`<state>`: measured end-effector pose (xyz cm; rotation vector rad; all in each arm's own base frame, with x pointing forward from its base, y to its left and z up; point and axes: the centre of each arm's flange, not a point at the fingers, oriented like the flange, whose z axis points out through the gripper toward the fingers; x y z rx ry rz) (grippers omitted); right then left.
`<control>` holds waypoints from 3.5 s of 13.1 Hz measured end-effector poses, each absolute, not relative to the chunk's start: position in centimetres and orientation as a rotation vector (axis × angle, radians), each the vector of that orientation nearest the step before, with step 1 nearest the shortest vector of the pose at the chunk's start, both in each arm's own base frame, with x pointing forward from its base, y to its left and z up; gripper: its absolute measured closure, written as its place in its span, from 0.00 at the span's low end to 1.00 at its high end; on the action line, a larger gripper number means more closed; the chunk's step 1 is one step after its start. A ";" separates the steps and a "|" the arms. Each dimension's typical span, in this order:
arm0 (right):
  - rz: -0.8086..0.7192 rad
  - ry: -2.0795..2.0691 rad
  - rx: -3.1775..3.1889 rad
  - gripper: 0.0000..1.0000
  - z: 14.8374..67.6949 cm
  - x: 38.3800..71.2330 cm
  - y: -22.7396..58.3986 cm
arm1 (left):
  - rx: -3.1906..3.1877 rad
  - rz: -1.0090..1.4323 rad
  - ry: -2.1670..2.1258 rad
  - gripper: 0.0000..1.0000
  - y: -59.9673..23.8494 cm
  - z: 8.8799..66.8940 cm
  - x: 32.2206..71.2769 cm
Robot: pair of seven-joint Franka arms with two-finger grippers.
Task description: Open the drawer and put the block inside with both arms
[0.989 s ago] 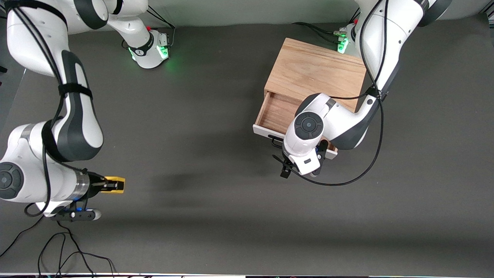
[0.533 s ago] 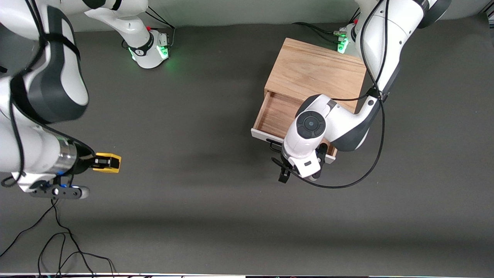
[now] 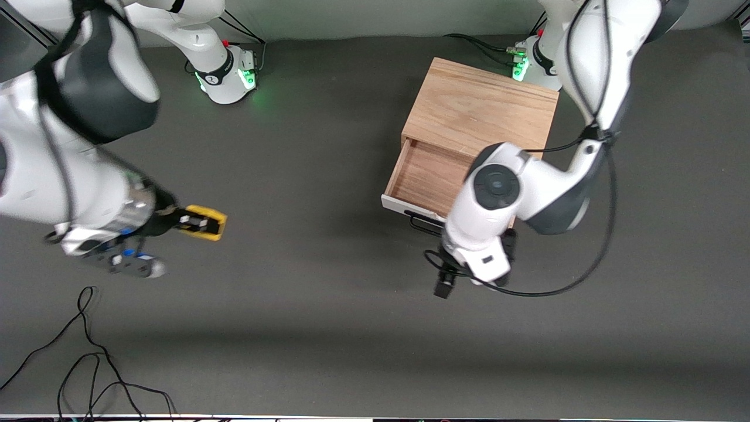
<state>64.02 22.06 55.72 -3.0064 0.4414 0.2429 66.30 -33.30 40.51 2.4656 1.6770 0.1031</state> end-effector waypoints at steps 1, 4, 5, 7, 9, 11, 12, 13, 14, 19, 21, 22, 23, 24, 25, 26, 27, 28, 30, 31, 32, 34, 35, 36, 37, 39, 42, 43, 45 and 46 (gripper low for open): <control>0.252 0.480 -2.991 0.45 56.0 63.0 24.7 | 2.501 0.079 1.649 0.00 -30.8 42.6 66.8; 0.209 0.573 -2.919 0.45 57.1 60.5 31.9 | 2.644 -0.032 1.516 0.00 -22.2 47.9 67.0; 0.177 0.592 -2.894 0.45 57.3 59.7 34.3 | 2.696 -0.069 1.456 0.00 -19.5 49.2 66.7; 0.112 0.614 -2.831 0.45 57.5 58.1 39.4 | 2.795 -0.154 1.308 0.00 -14.0 51.5 66.0; 0.082 0.569 -2.806 0.45 56.2 56.4 44.0 | 2.883 -0.218 1.145 0.00 -9.0 53.4 64.9; 0.072 0.506 -2.816 0.45 53.2 55.2 47.9 | 2.963 -0.273 0.954 0.00 -5.2 54.9 63.6; 0.066 0.473 -2.823 0.45 51.3 54.5 49.8 | 2.998 -0.286 0.844 0.00 -3.7 55.4 63.0; 0.045 0.451 -2.840 0.45 49.3 54.0 51.6 | 3.024 -0.284 0.746 0.00 -2.5 55.8 62.4; 0.017 0.451 -2.861 0.45 47.0 53.4 53.3 | 3.046 -0.281 0.654 0.00 -1.4 56.1 61.8; -0.012 0.461 -2.913 0.45 36.3 49.0 60.6 | 3.120 -0.218 0.188 0.00 2.3 57.0 59.1; -0.014 0.471 -2.928 0.45 33.9 47.5 62.1 | 3.149 -0.135 0.080 0.00 1.8 56.9 58.1; -0.011 0.470 -2.933 0.45 33.4 47.0 62.5 | 3.163 -0.100 0.037 0.00 1.3 56.6 57.5; -0.008 0.472 -2.937 0.45 33.1 46.8 62.6 | 3.174 -0.081 -0.006 0.00 1.0 56.3 56.9; -0.003 0.481 -2.941 0.45 32.7 46.8 62.6 | 3.182 -0.084 -0.037 0.00 0.7 56.1 56.3; 0.000 0.492 -2.944 0.45 32.4 46.9 62.5 | 3.186 -0.091 -0.051 0.00 0.6 56.0 55.9; 0.002 0.496 -2.947 0.45 32.1 46.9 62.5 | 3.188 -0.096 -0.061 0.00 0.6 56.0 55.7; 0.004 0.498 -2.949 0.45 32.0 46.8 62.5 | 3.188 -0.099 -0.067 0.00 0.6 55.9 55.7; 0.006 0.499 -2.950 0.45 31.9 46.7 62.6 | 3.188 -0.098 -0.073 0.00 0.6 55.9 55.7; 0.011 0.519 -2.950 0.45 31.7 46.4 62.7 | 3.188 -0.086 -0.083 0.00 0.5 56.0 55.8; 0.014 0.527 -2.951 0.45 31.5 46.3 62.8 | 3.189 -0.076 -0.089 0.00 0.3 56.2 55.8; 0.016 0.531 -2.952 0.45 31.4 46.2 62.8 | 3.189 -0.069 -0.093 0.00 0.2 56.3 55.8; 0.017 0.534 -2.953 0.45 31.3 46.3 62.7 | 3.189 -0.060 -0.114 0.00 0.2 56.5 55.8; 0.019 0.536 -2.955 0.45 31.1 46.3 62.7 | 3.188 -0.054 -0.121 0.00 0.2 56.6 55.9; 0.023 0.537 -2.958 0.45 30.8 46.2 62.7 | 3.188 -0.047 -0.125 0.00 0.1 56.8 55.9; 0.027 0.539 -2.961 0.45 30.5 46.2 62.7 | 3.186 -0.036 -0.135 0.00 0.0 57.1 56.0; 0.031 0.540 -2.965 0.40 30.1 46.2 62.7 | 3.184 -0.012 -0.152 0.00 -0.6 57.8 56.1; 0.015 0.535 -2.964 0.13 30.3 46.3 62.7 | 3.183 0.009 -0.164 0.00 -1.0 58.4 56.2; 0.009 0.535 -2.960 0.02 30.7 46.4 62.7 | 3.182 0.011 -0.172 0.00 -1.3 58.5 56.2; -0.015 0.537 -2.937 0.00 32.4 46.9 62.8 | 3.182 0.012 -0.178 0.00 -1.6 58.5 56.3; -0.035 0.542 -2.924 0.00 33.9 47.3 62.5 | 3.182 0.015 -0.176 0.00 -1.5 58.6 56.3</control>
